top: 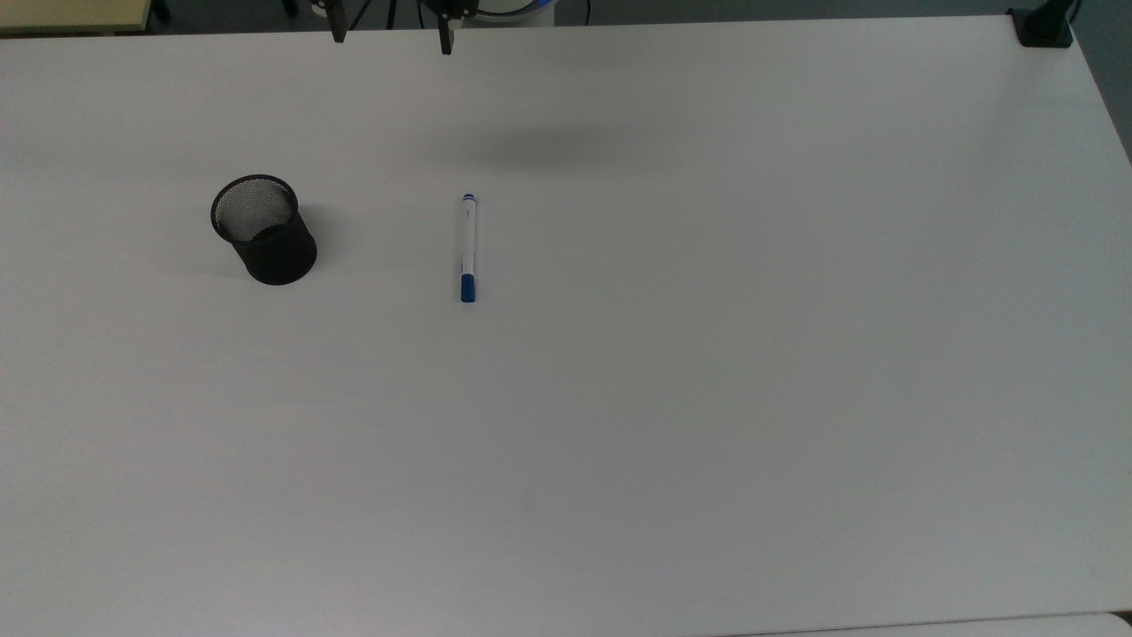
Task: Remove the marker
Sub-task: 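Release the marker and raise the gripper away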
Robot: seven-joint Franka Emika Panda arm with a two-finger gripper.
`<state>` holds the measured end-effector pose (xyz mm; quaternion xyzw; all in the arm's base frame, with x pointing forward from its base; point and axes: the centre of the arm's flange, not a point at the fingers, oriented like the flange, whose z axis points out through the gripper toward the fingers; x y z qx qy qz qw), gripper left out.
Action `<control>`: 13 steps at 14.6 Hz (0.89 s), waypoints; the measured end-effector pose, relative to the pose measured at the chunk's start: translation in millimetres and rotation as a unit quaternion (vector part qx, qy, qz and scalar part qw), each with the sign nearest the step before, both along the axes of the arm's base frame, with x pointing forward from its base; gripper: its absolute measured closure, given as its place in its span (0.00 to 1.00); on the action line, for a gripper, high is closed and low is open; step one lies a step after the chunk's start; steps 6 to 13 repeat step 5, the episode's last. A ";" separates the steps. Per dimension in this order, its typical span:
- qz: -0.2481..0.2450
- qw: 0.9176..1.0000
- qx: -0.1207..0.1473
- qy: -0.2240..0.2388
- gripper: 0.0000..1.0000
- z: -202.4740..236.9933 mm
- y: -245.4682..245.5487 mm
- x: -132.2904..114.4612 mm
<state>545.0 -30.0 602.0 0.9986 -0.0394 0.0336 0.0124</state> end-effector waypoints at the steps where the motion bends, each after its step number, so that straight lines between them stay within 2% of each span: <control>1: 0.003 1.000 -0.003 0.001 0.00 -0.4 -1.2 0.1; 13: -0.001 1.000 -0.007 0.001 0.00 -0.2 -9.7 -0.3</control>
